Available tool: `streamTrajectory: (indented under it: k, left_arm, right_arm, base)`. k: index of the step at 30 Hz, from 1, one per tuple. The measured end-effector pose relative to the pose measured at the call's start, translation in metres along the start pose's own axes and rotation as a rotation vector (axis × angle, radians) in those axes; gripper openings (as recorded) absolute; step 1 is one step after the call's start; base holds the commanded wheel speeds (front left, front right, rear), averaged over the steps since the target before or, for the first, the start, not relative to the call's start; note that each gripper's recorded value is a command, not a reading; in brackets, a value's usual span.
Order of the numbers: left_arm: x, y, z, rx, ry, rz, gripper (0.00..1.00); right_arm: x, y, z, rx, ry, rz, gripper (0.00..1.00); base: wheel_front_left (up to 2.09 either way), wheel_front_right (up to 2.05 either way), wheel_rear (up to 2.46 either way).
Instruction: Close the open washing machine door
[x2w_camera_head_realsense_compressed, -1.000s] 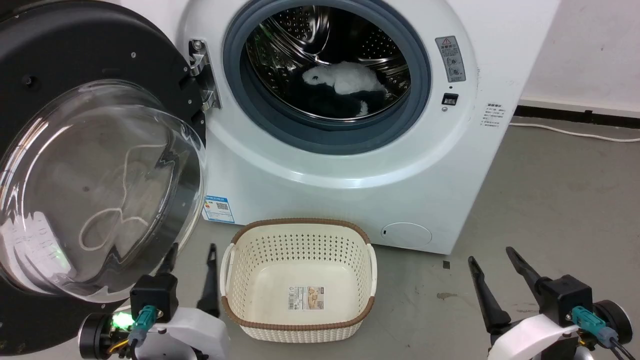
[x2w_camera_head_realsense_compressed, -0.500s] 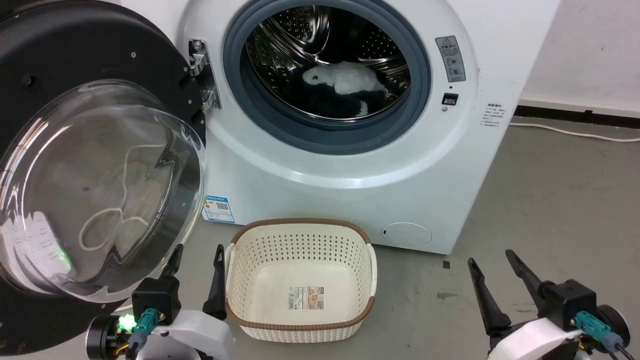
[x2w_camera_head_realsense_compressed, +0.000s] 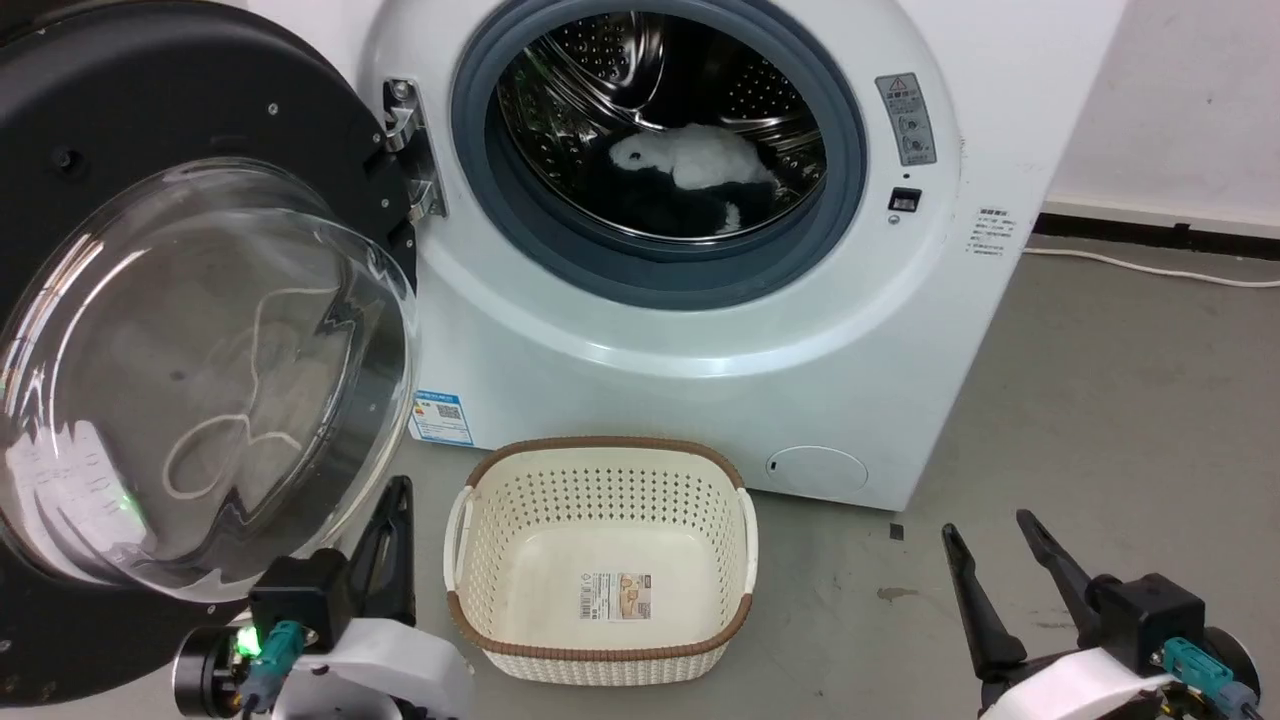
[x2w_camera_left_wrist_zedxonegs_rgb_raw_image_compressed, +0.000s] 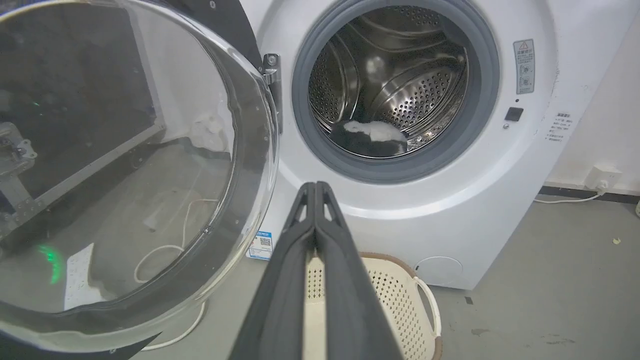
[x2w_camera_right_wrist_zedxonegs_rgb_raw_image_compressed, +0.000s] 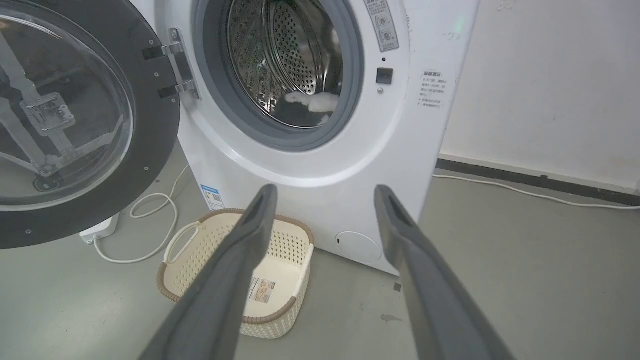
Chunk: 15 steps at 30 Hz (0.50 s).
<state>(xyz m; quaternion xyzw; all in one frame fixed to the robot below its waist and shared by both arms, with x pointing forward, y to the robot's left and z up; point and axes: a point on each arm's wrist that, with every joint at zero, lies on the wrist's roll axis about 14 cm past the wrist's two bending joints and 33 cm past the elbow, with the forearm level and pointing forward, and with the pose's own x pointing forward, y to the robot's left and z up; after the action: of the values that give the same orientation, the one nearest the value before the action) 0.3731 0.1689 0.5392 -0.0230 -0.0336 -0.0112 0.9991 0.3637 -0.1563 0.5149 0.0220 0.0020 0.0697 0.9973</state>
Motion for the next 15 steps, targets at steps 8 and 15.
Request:
streamTrajectory:
  k: [8, 15]
  left_arm:
    - [-0.003, 0.023, 0.037, -0.052, -0.123, 0.068, 0.00]
    - [-0.013, 0.066, 0.082, -0.065, -0.272, 0.197, 0.00]
  right_arm:
    - [0.004, 0.007, -0.002, 0.025, -0.001, 0.023, 1.00]
    - [0.008, 0.019, -0.006, 0.048, 0.000, 0.058, 1.00]
  base:
    - [0.00, 0.00, 0.00]
    - [0.00, 0.00, 0.00]
